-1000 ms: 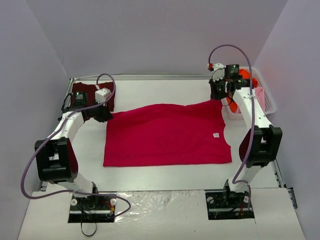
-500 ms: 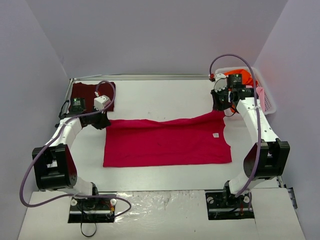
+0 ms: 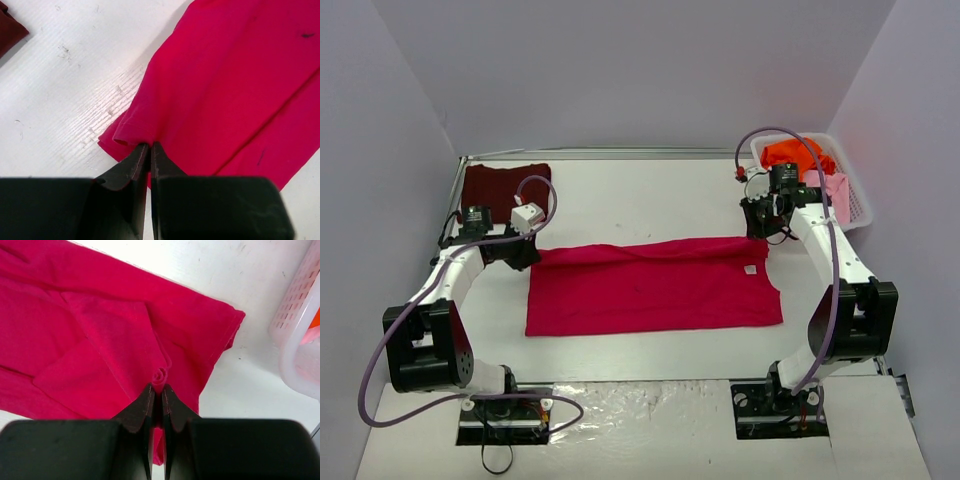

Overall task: Fold and stack the t-shirts
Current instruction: Fold the other side of the tshirt into a rectangle

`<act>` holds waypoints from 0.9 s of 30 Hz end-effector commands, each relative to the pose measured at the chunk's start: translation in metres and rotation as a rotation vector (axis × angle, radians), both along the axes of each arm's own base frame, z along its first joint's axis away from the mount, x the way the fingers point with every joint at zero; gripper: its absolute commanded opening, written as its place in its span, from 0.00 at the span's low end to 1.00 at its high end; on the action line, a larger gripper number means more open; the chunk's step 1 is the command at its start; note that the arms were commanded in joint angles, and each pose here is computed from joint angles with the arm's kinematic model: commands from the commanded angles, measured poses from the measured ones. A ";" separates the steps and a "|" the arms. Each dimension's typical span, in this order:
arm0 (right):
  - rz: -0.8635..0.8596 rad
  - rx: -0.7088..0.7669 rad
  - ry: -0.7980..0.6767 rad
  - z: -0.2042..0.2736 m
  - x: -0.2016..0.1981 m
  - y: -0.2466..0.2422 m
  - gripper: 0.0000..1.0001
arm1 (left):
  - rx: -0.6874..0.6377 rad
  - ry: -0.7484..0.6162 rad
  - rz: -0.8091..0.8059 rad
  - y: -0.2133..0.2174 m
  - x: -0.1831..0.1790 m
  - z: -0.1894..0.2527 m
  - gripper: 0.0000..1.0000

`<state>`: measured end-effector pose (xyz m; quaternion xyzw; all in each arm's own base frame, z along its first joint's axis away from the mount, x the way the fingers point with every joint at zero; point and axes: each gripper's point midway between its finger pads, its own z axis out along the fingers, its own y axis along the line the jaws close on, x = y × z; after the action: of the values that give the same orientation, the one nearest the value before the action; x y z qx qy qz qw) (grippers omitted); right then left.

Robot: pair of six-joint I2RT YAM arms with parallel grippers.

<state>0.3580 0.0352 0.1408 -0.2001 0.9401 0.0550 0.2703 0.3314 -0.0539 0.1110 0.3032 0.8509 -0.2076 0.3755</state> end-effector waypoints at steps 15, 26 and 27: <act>0.131 -0.038 0.173 -0.038 -0.054 0.015 0.00 | 0.098 -0.076 -0.031 0.012 -0.010 0.003 0.38; 0.178 -0.135 0.358 -0.092 -0.077 0.004 0.00 | 0.072 -0.066 0.007 0.012 0.005 0.013 0.39; 0.182 -0.143 0.377 -0.095 -0.078 0.003 0.00 | 0.069 -0.065 0.006 0.012 0.005 0.013 0.39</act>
<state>0.2944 0.0456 0.0533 -0.2775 0.9525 0.0587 0.1106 0.3243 -0.0426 0.1037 0.3207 0.8557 -0.1693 0.3692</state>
